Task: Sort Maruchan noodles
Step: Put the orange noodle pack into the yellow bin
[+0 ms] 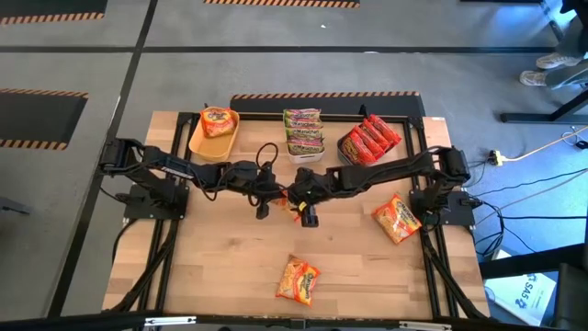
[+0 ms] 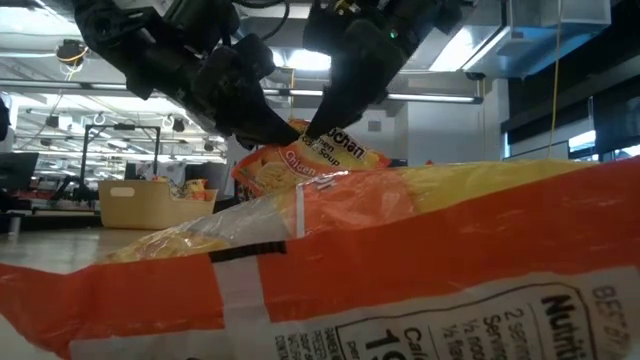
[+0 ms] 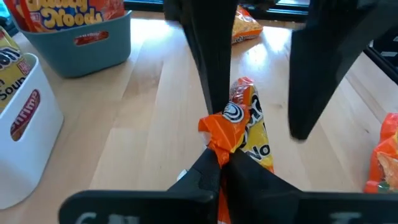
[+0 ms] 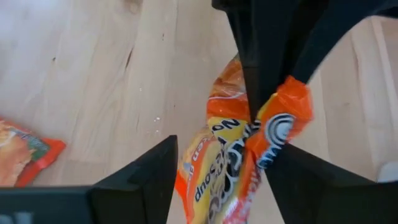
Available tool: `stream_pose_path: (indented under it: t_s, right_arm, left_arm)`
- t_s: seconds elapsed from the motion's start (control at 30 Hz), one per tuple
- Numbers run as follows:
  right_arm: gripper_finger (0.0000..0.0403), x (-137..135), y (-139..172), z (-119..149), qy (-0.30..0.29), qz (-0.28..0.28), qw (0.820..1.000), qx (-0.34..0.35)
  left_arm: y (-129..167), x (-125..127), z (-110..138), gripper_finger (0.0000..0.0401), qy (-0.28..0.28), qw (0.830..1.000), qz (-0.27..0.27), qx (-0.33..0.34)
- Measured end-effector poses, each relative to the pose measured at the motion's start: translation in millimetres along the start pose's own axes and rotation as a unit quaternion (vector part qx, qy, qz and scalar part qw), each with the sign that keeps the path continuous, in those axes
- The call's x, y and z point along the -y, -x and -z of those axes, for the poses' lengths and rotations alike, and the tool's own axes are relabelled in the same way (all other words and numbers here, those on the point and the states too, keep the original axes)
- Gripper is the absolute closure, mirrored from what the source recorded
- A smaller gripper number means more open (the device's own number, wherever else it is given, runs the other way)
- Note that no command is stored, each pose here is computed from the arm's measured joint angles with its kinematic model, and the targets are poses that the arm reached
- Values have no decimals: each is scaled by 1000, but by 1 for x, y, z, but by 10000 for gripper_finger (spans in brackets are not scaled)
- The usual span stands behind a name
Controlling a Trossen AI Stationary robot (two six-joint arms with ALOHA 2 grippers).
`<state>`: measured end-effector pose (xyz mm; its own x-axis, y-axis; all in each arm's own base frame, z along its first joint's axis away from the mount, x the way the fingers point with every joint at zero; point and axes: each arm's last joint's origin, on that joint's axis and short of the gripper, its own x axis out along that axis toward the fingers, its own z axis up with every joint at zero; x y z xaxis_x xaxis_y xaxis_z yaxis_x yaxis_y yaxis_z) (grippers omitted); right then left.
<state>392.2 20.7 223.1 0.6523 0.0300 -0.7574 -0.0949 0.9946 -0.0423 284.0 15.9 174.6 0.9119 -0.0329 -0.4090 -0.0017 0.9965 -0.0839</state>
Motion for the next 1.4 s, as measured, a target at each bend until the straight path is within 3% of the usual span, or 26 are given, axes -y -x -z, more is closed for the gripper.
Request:
stream_pose_path:
  t_s: [0.13,0.37,0.6,0.9,1.07,1.23,1.4]
  right_arm:
    - [183,0,12,-5,-8,-14,999,-39]
    - [199,-2,35,29,-55,-18,996,-65]
    - [198,-4,57,78,-111,-1,993,37]
    - [196,-8,44,135,-194,-21,972,129]
    - [153,-8,38,149,-218,-23,959,179]
    - [101,-10,27,150,-187,-17,959,213]
    - [83,-13,16,142,-138,11,947,291]
  left_arm:
    - [0,0,1,399,0,1000,1,-4]
    - [0,6,2,400,-4,1000,7,-11]
    - [5,12,-2,400,-14,1000,-8,-1]
    - [6,11,-8,401,-15,999,-18,25]
    - [7,9,-15,401,-10,998,-19,60]
    - [11,8,-25,401,-10,994,-29,103]
    - [14,8,-33,401,-6,989,-45,143]
